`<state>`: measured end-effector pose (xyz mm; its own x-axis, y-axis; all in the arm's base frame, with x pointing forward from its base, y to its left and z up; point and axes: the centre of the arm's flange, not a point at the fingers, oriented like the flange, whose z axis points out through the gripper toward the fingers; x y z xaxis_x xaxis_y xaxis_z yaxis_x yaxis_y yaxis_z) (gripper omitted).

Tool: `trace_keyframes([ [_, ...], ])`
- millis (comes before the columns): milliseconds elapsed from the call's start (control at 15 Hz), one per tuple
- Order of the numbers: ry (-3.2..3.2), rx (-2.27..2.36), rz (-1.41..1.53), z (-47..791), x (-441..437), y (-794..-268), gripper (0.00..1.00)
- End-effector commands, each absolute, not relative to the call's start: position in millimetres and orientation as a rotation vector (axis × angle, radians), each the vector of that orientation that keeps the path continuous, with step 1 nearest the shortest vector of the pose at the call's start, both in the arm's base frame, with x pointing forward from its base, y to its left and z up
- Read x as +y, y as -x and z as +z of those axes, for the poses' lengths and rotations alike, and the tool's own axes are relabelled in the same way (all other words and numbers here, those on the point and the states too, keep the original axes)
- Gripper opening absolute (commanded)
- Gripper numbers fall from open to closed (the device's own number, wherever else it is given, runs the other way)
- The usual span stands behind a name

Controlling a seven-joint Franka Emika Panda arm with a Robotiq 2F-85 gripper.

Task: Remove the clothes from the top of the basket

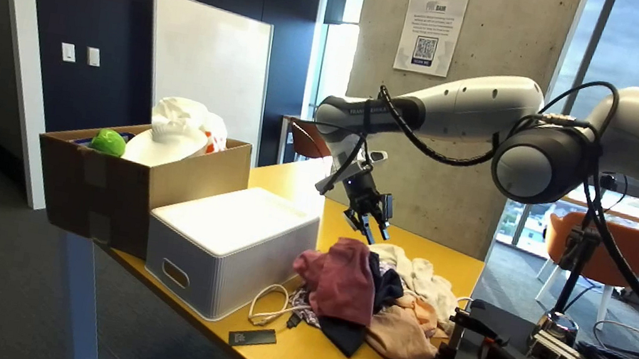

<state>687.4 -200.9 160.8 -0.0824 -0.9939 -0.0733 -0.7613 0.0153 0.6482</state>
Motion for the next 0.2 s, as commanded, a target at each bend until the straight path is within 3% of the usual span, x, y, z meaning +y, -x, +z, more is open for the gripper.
trace_keyframes([
  [0,-1.767,-1.963,-0.810,147,-206,-608,0.75],
  [133,-1.760,-1.982,-0.801,141,-216,-600,0.91],
])
